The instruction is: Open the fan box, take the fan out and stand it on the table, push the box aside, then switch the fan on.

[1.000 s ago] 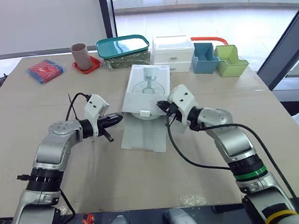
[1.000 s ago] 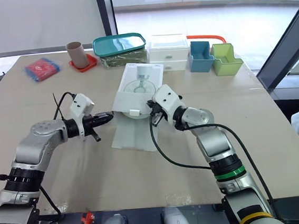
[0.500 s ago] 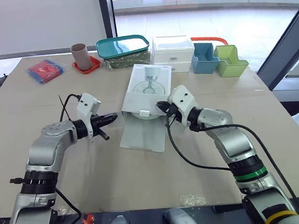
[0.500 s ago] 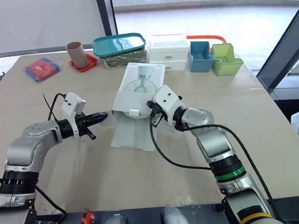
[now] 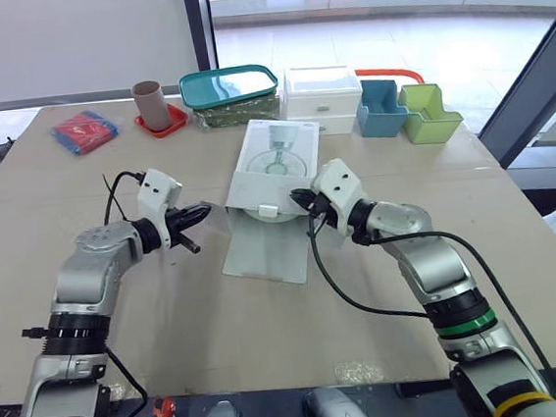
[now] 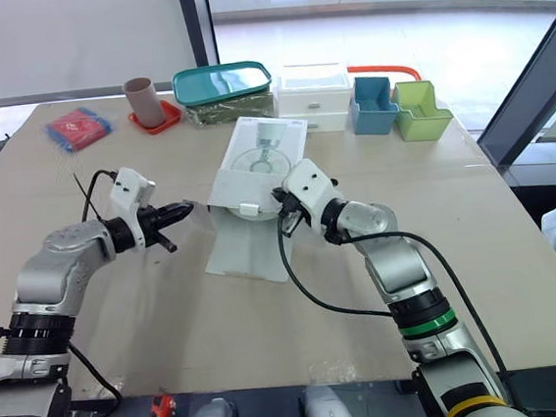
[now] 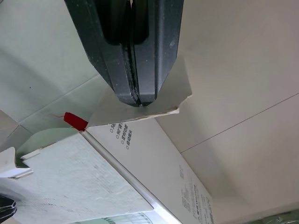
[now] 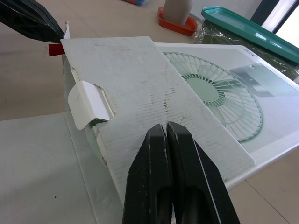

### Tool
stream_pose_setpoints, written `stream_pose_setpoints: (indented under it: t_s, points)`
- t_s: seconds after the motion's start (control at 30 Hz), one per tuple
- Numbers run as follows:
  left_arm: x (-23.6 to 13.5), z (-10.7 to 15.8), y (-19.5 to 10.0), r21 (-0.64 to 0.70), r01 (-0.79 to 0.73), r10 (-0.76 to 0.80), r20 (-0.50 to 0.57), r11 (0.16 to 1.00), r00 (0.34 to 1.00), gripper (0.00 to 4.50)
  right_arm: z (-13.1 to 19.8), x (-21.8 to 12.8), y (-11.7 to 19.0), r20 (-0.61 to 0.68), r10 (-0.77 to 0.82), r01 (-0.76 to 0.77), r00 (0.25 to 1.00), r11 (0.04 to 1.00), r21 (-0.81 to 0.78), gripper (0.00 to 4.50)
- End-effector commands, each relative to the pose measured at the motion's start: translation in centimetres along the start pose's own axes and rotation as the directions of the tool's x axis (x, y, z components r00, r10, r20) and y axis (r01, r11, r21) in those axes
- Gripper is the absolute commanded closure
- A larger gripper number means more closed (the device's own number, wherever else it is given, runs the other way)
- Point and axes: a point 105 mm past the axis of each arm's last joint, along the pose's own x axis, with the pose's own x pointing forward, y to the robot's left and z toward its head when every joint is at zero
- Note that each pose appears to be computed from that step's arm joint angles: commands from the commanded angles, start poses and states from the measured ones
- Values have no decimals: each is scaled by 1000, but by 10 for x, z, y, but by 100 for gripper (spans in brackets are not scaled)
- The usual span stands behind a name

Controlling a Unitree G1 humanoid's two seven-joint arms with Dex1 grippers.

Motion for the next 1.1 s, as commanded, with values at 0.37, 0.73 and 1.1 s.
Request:
stream_pose_setpoints:
  t_s: [0.37, 0.73, 1.1]
  points:
    - [22, 8, -11, -8, -32, 33, 71, 999, 997, 450, -4, -1, 6, -16, 13, -13, 1000, 1000, 8, 441]
    - [31, 4, -21, -54, -6, 10, 76, 998, 997, 450, -2, 0, 6, -11, 12, -12, 1000, 1000, 8, 441]
    - [31, 3, -19, -48, -11, 15, 74, 999, 997, 450, -3, -1, 6, -15, 12, -12, 1000, 1000, 6, 441]
